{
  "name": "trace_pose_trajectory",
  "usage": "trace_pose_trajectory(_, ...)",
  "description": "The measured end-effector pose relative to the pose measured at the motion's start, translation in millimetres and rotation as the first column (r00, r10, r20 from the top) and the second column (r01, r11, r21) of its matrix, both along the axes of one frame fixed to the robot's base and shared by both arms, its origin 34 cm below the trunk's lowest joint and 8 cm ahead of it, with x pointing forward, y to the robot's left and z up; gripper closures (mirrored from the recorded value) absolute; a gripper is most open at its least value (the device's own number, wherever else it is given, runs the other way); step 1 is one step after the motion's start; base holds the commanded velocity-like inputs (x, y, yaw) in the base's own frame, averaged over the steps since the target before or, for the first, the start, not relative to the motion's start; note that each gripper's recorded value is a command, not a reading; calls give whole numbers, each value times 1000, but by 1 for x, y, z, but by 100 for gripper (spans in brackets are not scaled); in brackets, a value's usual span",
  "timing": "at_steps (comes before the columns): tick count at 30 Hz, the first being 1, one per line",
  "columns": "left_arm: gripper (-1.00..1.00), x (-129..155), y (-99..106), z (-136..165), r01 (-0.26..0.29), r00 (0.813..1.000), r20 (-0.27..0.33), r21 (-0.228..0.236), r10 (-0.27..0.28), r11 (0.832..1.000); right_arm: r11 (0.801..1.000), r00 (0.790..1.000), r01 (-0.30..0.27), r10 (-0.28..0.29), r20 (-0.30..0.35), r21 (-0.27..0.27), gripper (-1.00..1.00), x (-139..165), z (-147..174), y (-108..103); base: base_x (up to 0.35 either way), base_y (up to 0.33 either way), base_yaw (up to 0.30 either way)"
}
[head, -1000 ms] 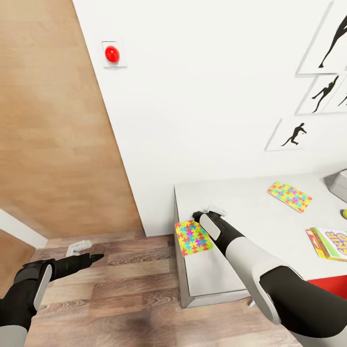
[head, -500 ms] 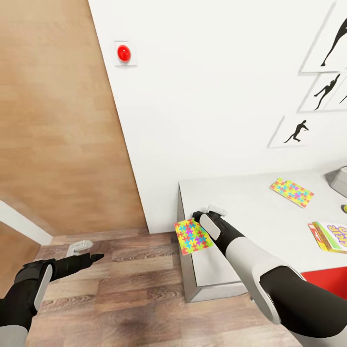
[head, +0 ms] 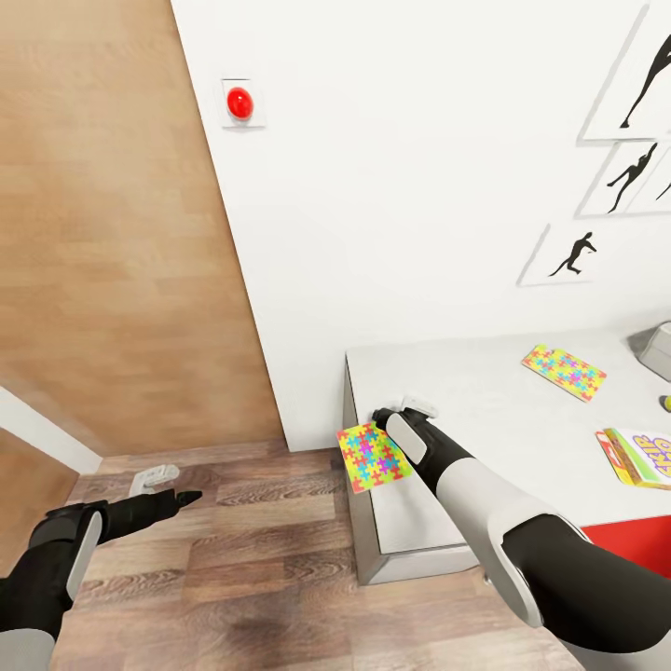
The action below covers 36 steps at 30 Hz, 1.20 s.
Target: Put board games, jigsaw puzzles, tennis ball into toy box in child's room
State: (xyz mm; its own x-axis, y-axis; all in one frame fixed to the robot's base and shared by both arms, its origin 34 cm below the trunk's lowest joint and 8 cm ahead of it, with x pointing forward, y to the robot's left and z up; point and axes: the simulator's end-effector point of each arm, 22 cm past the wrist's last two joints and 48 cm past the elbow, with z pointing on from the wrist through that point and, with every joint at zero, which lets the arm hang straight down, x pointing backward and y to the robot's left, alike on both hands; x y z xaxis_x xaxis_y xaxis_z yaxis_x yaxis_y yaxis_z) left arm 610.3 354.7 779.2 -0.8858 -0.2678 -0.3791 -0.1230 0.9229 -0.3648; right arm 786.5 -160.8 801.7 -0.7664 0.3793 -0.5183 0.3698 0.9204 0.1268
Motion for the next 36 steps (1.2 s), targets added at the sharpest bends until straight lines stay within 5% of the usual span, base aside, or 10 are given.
trace_pose_trajectory(36, -100, 6, -3, 13, 1, 1000, 26, -4, -1, 1000, 1000, 1000, 16, -16, 22, 13, -100, 4, 16, 0, 0, 0, -35)
